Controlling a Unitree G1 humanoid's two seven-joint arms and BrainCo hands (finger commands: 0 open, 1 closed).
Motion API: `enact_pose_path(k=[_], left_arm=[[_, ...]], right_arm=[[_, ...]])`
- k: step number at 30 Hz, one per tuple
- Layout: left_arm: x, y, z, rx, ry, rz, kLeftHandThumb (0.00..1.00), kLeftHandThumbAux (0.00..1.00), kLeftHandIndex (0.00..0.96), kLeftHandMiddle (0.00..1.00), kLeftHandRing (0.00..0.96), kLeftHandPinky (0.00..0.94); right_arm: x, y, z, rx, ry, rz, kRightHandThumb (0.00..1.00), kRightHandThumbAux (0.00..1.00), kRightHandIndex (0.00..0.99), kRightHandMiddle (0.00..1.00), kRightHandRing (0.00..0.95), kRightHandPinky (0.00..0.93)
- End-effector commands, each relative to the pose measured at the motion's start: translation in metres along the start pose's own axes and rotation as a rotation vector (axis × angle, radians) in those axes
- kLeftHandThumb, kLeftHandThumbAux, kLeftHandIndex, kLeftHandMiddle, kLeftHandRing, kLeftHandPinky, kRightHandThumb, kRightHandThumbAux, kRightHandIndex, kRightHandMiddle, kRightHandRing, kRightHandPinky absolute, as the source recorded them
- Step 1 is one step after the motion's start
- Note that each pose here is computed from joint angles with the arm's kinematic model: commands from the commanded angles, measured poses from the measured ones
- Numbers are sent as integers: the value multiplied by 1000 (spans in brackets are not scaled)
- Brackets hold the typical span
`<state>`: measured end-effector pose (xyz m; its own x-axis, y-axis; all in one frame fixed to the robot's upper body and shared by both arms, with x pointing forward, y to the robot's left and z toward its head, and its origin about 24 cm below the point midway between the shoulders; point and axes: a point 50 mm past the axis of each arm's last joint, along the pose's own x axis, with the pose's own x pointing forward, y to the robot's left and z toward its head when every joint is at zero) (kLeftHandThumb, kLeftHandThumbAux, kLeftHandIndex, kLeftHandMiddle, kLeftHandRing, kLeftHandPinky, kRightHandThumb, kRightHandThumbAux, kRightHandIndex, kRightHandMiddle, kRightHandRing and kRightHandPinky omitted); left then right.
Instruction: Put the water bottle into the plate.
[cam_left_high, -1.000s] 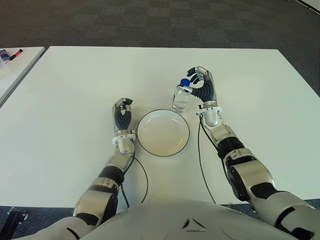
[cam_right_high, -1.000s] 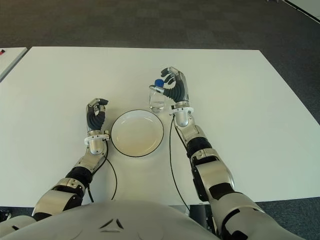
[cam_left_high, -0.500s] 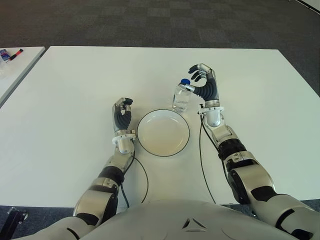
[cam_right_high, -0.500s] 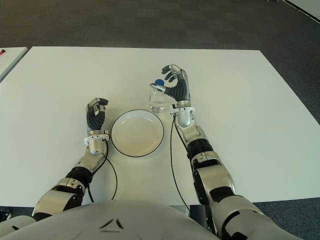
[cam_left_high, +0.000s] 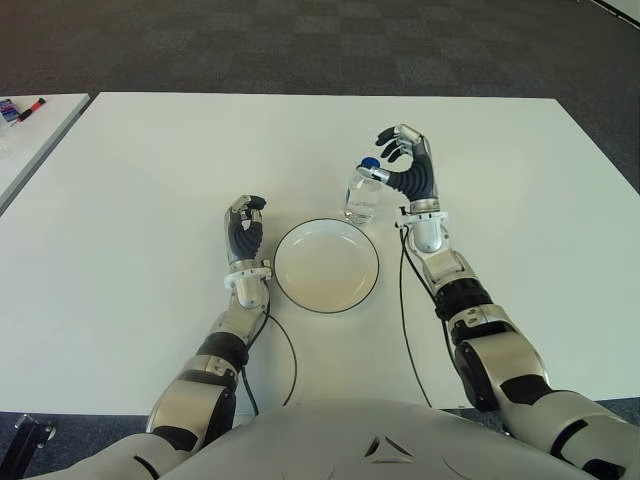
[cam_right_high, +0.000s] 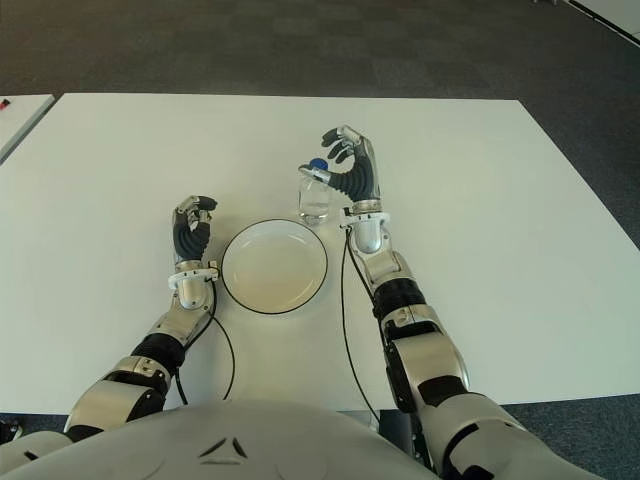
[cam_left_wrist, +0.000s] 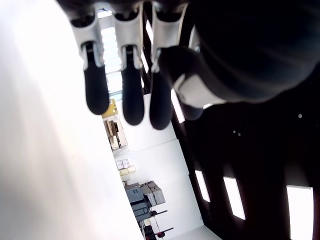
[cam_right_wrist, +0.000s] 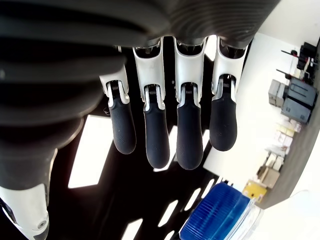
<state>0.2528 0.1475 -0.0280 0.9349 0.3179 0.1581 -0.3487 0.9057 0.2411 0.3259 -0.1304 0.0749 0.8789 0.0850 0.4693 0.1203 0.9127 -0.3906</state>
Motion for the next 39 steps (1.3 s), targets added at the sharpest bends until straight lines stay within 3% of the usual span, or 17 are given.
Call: enact_pose_path(k=[1, 11, 16, 17, 21, 26, 39], left_arm=[[-9, 0, -8, 12, 35, -12, 844, 671, 449, 439, 426, 439], [-9, 0, -8, 23, 34, -13, 843, 672, 463, 427, 406, 419], [-9, 0, -8, 20, 33, -13, 843, 672, 467, 423, 405, 425], [-9, 0, -8, 19, 35, -15, 843, 672, 467, 424, 405, 426], [-10, 0, -7, 8, 36, -16, 844, 672, 459, 431, 414, 432], [-11, 0, -6, -6, 36, -7, 843, 672, 448, 439, 413, 428], [-11, 0, -6, -15, 45, -9, 842, 671, 439, 445, 412, 427]], right_arm=[[-4, 4, -8, -15, 56, 20, 834, 684, 397, 503, 566, 585], [-6, 12, -29, -71, 166, 80, 835, 684, 403, 491, 542, 547], [-8, 14, -32, -48, 186, 128, 832, 686, 400, 466, 398, 394], [-8, 15, -33, -38, 202, 145, 785, 697, 402, 402, 365, 367], [-10, 17, -39, -15, 260, 198, 661, 560, 161, 164, 190, 259], [-11, 20, -45, -29, 317, 238, 633, 466, 47, 35, 88, 210], [-17, 26, -51, -51, 380, 247, 578, 385, 0, 0, 8, 154]])
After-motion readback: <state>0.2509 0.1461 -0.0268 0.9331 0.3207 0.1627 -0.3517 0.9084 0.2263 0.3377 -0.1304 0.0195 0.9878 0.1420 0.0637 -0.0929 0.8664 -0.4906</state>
